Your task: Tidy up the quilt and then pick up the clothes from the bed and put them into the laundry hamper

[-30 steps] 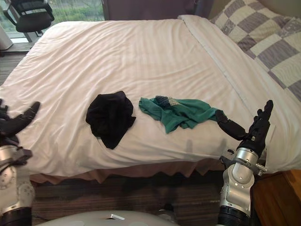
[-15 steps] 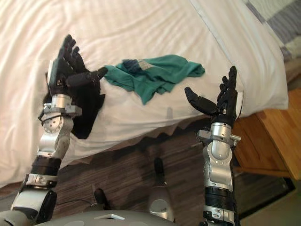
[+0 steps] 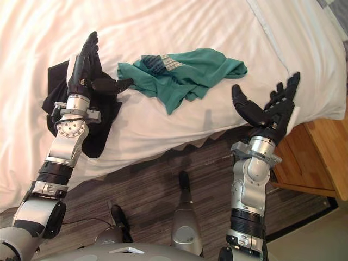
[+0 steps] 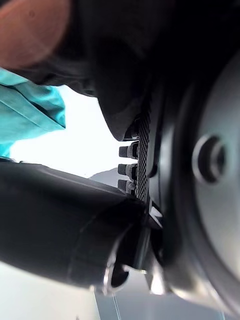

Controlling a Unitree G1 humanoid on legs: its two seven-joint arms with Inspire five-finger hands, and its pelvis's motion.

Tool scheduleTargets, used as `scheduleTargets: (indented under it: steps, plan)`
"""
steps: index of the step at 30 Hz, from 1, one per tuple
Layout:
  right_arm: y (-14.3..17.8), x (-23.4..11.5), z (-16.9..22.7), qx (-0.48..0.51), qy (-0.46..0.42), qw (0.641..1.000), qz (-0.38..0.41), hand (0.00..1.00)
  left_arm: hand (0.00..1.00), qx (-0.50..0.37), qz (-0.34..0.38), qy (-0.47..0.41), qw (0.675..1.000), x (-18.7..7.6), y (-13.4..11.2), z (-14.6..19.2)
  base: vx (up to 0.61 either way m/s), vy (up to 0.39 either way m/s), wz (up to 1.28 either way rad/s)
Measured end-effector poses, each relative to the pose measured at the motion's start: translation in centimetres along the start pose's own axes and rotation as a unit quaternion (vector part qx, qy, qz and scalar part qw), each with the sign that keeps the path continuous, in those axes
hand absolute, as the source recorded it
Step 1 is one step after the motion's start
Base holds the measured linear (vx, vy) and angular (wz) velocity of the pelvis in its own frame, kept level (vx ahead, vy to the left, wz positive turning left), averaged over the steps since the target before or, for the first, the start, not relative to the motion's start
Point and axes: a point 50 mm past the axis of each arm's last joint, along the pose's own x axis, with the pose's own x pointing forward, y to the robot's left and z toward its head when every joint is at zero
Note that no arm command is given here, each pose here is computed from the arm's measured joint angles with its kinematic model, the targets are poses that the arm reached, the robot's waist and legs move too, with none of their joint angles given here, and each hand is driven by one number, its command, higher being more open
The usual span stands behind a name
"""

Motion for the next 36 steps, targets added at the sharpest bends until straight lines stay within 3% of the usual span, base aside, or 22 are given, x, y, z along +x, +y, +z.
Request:
scheduleTargets:
  steps: [7,15,16,25,36]
  plan:
    - [-1.2,-1.3,-0.6,-0.003,0.017,1.0,-0.024,1.0,1.0,0.001,0.061,0.001,0.998,-3.1,2.2,-0.3,0.0,0.016,0.11]
    - [-1.6,-1.6,-0.7,-0.01,0.021,0.999,-0.024,1.0,1.0,0.012,0.054,0.051,0.997,-7.3,1.3,-2.2,-0.01,0.007,0.06]
    - [-1.6,-1.6,-0.7,-0.01,0.022,0.999,-0.023,1.0,0.0,0.013,0.05,0.06,0.997,-7.8,1.2,-2.6,-0.02,0.007,0.04]
    - [-0.9,-1.7,-0.8,-0.006,0.025,1.0,0.006,1.0,0.0,0.07,-0.032,0.152,0.985,-10.6,-0.7,-6.3,-0.02,0.004,-0.03]
    - [1.9,-0.6,-0.3,-0.003,0.003,0.999,0.05,1.0,0.0,0.089,-0.064,0.175,0.978,-10.9,-1.4,-8.4,-0.07,-0.008,-0.03]
